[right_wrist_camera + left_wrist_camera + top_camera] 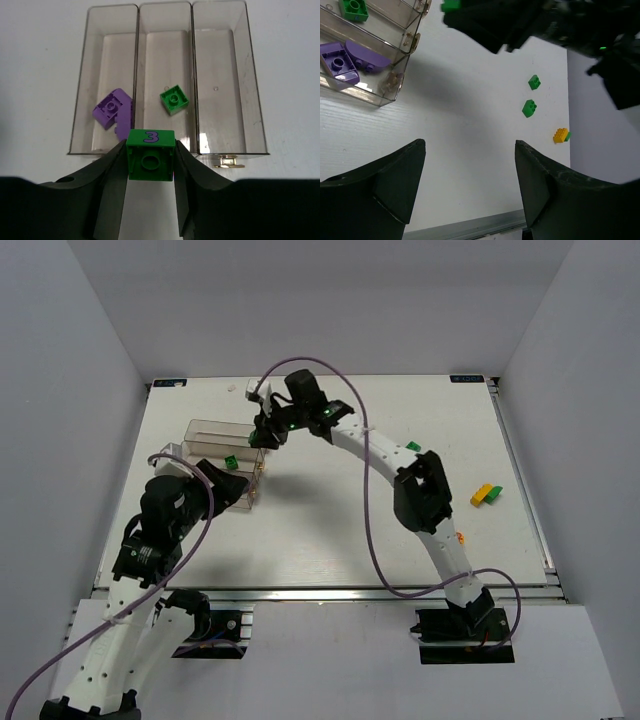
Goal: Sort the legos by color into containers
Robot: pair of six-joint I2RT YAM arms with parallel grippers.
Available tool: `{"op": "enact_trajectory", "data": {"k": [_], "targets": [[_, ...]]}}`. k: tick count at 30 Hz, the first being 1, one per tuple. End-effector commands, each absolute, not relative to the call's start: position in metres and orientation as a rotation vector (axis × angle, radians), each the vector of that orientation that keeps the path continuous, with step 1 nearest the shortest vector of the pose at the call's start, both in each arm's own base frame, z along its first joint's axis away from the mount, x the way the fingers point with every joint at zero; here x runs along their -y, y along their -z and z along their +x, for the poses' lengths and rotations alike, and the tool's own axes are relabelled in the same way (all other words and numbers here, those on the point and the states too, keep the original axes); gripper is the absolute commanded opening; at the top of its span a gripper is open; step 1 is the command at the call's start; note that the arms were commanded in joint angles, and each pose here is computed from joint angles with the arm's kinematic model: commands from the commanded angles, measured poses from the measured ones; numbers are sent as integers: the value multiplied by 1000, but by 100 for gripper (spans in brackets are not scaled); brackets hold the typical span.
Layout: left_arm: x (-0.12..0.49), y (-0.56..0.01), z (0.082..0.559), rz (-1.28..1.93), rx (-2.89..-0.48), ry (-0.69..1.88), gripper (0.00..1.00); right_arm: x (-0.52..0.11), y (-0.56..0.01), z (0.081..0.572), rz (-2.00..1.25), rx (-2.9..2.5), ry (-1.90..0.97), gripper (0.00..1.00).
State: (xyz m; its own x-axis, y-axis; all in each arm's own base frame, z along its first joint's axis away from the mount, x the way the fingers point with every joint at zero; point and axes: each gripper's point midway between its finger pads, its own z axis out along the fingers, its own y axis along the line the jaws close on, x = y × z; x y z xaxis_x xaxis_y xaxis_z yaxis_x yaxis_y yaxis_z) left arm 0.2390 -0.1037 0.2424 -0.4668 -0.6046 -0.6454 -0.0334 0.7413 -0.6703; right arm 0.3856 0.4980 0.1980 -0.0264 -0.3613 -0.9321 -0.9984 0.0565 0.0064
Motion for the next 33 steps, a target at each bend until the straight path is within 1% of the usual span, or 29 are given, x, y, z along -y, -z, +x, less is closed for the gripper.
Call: {"op": "enact_trajectory", "data": {"k": [1, 3, 5, 8, 11, 13, 15, 16, 17, 18, 19, 21, 23, 24, 27, 29, 30, 32, 33], "targets": [[98, -252, 228, -509, -1943, 730, 82, -523, -201, 411, -1222, -1541, -964, 0], [97, -253, 225, -517, -1942, 725, 82, -536, -210, 413, -1198, -1443, -942, 0], [95, -252, 220, -522, -1945, 727, 82, -557, -204, 400, -1206, -1408, -939, 0], [95, -249, 216, -531, -1961, 725, 82, -572, -196, 399, -1175, -1399, -921, 0], [97, -248, 216, -525, -1974, 730, 83, -583, -191, 399, -1149, -1395, -927, 7], [99, -249, 218, -520, -1974, 739, 82, -585, -182, 397, -1159, -1414, -931, 19], [100, -252, 219, -512, -1971, 743, 83, -585, -170, 393, -1176, -1429, -926, 27], [101, -253, 219, -506, -1970, 747, 83, -585, -170, 391, -1178, -1428, -924, 28], [101, -254, 221, -503, -1969, 746, 83, -583, -167, 392, -1176, -1435, -919, 31], [102, -255, 222, -499, -1966, 750, 83, -582, -161, 390, -1185, -1445, -918, 37], [102, -256, 222, -493, -1963, 755, 83, -580, -161, 391, -1183, -1449, -910, 39], [105, -257, 223, -486, -1965, 765, 83, -579, -159, 392, -1184, -1454, -899, 50], [106, -260, 224, -479, -1962, 775, 83, -576, -160, 396, -1176, -1459, -886, 54], [107, -261, 226, -478, -1960, 780, 83, -575, -163, 397, -1173, -1455, -885, 59], [110, -265, 228, -466, -1948, 795, 83, -570, -165, 397, -1176, -1459, -882, 61], [113, -266, 230, -459, -1948, 811, 81, -563, -174, 397, -1170, -1458, -887, 61], [117, -270, 232, -440, -1940, 836, 80, -559, -191, 396, -1158, -1444, -890, 60], [126, -268, 239, -418, -1959, 874, 70, -542, -207, 401, -1128, -1474, -895, 56], [136, -272, 240, -375, -1958, 925, 65, -528, -233, 399, -1109, -1482, -894, 47]]}}
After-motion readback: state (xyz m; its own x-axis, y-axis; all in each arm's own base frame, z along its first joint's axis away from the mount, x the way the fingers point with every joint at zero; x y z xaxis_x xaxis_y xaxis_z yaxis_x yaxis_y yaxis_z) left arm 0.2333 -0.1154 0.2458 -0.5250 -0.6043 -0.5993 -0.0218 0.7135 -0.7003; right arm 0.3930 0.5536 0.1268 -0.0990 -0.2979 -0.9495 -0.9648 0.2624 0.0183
